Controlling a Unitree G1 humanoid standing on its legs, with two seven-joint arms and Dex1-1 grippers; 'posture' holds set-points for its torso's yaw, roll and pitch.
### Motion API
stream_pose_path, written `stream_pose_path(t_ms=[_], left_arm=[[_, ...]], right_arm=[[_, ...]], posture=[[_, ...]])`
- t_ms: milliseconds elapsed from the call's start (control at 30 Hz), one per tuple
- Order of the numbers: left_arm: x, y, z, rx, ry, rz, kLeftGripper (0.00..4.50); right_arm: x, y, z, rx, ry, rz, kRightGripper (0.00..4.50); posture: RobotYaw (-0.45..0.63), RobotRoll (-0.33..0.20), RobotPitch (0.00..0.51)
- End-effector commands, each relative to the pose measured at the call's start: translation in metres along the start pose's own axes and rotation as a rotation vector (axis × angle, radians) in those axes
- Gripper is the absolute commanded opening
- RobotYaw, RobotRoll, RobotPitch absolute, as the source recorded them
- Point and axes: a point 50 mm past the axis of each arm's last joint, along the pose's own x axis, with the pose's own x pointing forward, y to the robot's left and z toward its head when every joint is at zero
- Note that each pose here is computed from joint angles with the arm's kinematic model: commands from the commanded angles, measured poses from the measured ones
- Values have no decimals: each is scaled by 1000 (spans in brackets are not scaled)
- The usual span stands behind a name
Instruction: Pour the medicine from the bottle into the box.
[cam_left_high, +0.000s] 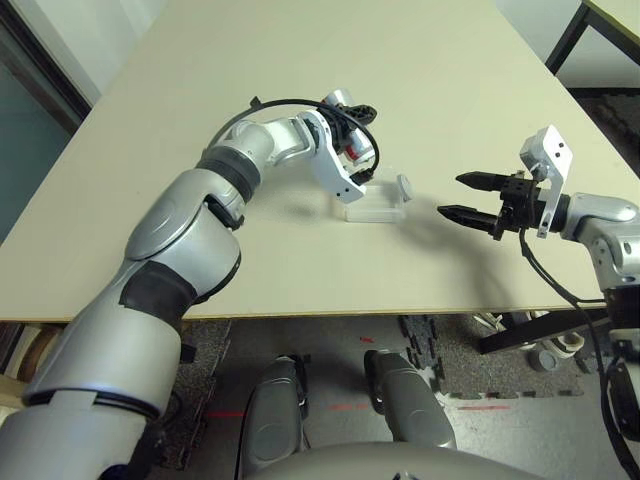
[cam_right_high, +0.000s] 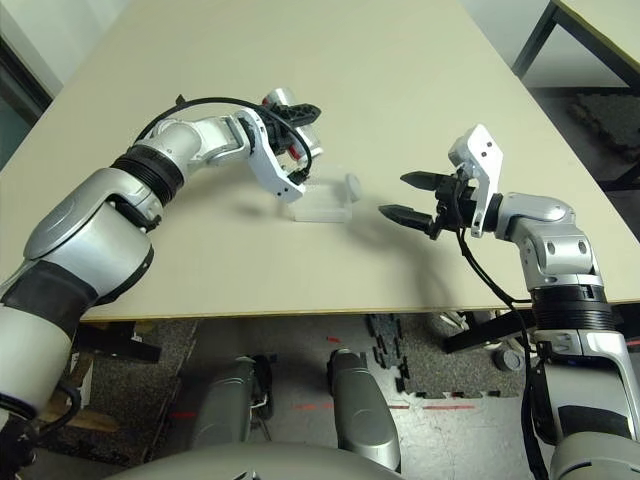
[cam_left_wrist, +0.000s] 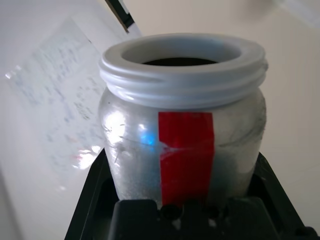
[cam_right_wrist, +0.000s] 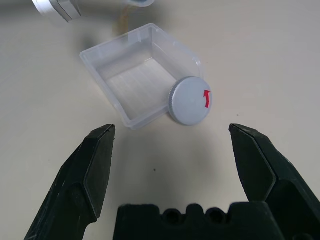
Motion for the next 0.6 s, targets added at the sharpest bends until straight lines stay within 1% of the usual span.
stream_pose_path(t_ms=[33, 67, 133, 233, 300, 400, 467, 500, 600], left_arm=[[2, 4, 2, 93, -39, 7, 2603], [3, 5, 2, 135, -43, 6, 2603], [5, 8, 3, 147, -45, 10, 2603], [8, 13, 1, 51, -3, 28, 2603], [6, 10, -2, -28, 32, 16, 2603], [3, 3, -5, -206, 75, 3, 2603], [-1, -2, -10, -404, 121, 6, 2603], [-4, -3, -13, -455, 131, 1, 2603], [-9, -11, -17, -742, 161, -8, 2603]], right_arm=[[1, 2, 1, 6, -12, 5, 4500], [2, 2, 1, 8, -14, 6, 4500], [3, 1, 1, 12, -17, 10, 4500], [4, 1, 1, 12, -18, 14, 4500], [4, 2, 2, 12, -20, 15, 4500], [4, 3, 2, 13, -21, 16, 4500], [4, 3, 1, 14, -22, 16, 4500], [4, 3, 1, 14, -22, 16, 4500], [4, 3, 1, 15, -21, 15, 4500]], posture=[[-224, 0, 132], [-221, 0, 132], [-214, 0, 135], [-218, 0, 135], [-223, 0, 136], [-229, 0, 138], [-230, 0, 139], [-229, 0, 138], [-228, 0, 139]])
